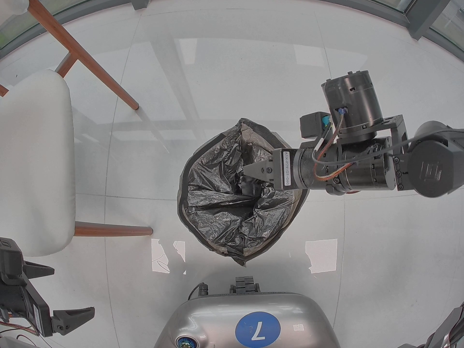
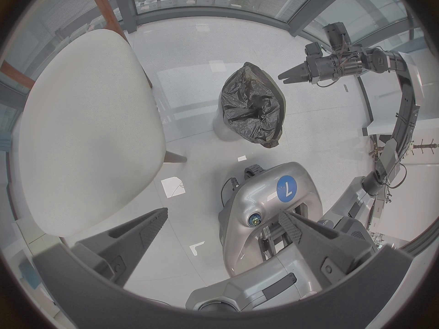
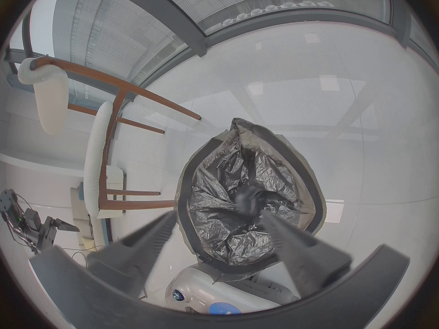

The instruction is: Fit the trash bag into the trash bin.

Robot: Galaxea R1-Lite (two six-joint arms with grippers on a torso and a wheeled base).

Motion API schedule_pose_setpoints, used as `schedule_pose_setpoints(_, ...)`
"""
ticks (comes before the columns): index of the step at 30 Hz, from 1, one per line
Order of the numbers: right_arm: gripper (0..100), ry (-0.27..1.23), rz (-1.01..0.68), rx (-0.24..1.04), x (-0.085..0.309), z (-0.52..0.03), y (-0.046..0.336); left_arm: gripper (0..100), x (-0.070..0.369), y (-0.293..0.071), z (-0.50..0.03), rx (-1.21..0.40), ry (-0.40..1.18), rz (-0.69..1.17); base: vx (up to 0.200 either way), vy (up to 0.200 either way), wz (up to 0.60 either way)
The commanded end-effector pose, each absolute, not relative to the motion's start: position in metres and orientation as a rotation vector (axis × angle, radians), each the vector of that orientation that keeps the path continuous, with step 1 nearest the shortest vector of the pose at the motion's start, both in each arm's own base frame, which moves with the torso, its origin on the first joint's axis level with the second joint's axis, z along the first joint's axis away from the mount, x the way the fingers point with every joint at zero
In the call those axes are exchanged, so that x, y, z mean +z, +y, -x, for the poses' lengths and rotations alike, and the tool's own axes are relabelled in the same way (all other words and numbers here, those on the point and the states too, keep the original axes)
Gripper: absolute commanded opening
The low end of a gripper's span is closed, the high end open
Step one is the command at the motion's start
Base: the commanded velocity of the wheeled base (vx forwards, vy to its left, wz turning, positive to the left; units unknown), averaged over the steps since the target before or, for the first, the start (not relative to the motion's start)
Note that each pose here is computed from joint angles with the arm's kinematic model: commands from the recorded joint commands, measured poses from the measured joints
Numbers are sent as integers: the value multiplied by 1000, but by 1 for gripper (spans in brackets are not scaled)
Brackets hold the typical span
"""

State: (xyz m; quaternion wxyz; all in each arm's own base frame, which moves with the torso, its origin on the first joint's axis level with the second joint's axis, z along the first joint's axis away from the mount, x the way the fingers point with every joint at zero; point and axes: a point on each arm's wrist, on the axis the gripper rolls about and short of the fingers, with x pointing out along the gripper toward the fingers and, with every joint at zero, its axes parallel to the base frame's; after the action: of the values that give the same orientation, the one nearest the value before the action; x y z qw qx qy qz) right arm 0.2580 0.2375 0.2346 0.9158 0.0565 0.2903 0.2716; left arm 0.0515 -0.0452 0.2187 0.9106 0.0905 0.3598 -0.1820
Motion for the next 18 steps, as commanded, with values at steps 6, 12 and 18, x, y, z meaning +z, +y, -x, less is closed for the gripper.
schedule_pose_setpoints(6, 100, 567, -149, 523, 249, -253, 218, 100, 217, -45, -52, -375, 745, -190, 0, 0, 0)
schedule_pose_setpoints(12, 100, 578, -199, 425, 251, -218, 158, 100, 217, -42, -51, -351, 740, -176, 0, 0, 0)
schedule_pose_setpoints(18, 100, 591, -214, 314, 236, -185, 108, 100, 217, -40, -50, -348, 734, -169, 0, 0, 0)
